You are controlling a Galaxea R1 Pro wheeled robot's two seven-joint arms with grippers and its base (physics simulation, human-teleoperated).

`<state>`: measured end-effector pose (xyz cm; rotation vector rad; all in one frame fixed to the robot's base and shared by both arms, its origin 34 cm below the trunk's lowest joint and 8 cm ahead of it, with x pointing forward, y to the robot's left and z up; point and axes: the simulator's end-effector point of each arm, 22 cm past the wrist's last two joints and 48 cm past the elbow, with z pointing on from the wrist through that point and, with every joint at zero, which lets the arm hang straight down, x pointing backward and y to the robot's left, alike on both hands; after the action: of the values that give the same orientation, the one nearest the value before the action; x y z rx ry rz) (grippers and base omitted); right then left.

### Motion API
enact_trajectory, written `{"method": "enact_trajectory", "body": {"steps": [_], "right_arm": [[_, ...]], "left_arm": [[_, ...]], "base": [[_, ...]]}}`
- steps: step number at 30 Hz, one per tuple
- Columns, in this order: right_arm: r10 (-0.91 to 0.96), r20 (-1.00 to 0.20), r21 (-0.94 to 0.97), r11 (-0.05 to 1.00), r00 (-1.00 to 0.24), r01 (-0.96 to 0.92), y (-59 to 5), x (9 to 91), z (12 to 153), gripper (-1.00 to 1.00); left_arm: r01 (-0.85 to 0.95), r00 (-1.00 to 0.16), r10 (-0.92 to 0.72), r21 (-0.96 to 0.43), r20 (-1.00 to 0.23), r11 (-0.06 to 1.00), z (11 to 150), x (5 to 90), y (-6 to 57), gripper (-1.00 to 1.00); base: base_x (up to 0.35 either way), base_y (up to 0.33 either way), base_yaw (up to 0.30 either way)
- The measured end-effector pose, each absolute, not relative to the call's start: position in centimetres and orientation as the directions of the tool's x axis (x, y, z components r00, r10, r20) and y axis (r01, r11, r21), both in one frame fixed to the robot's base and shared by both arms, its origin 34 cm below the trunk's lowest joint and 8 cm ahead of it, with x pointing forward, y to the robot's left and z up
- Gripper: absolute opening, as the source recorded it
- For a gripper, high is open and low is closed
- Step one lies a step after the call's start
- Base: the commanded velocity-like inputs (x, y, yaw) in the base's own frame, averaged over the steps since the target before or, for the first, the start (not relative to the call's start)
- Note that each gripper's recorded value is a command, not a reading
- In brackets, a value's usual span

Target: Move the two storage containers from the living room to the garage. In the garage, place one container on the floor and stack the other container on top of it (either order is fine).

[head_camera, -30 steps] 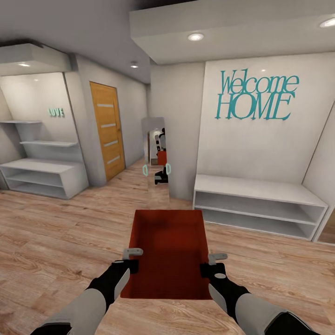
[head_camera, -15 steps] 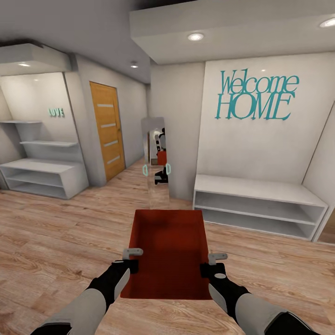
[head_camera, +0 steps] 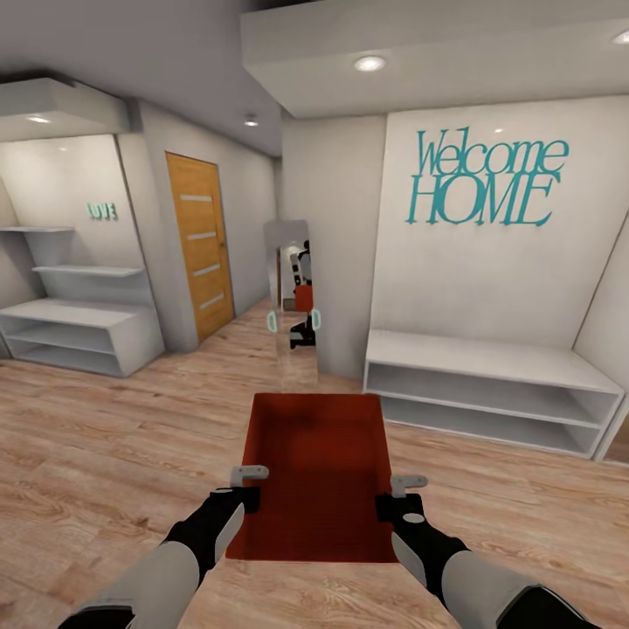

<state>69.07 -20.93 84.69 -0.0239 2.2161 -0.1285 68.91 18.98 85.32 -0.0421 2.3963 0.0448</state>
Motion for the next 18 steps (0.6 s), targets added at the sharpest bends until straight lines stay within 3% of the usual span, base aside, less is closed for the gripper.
{"method": "enact_trajectory", "body": {"steps": [15,18], "right_arm": [[-0.065,-0.795,-0.104,0.994,-0.604,0.029,-20.89,69.1,84.75,-1.0],[-0.066,-0.794,-0.104,0.994,-0.605,0.029,-20.89,69.09,84.73,-1.0]], "left_arm": [[-0.044,-0.735,-0.019,0.02,-0.678,0.999,85.35,68.94,19.04,-1.0],[-0.044,-0.736,-0.02,0.019,-0.677,0.999,85.31,68.9,19.04,-1.0]], "base": [[0.322,0.0,0.001],[0.322,0.0,0.165]]}}
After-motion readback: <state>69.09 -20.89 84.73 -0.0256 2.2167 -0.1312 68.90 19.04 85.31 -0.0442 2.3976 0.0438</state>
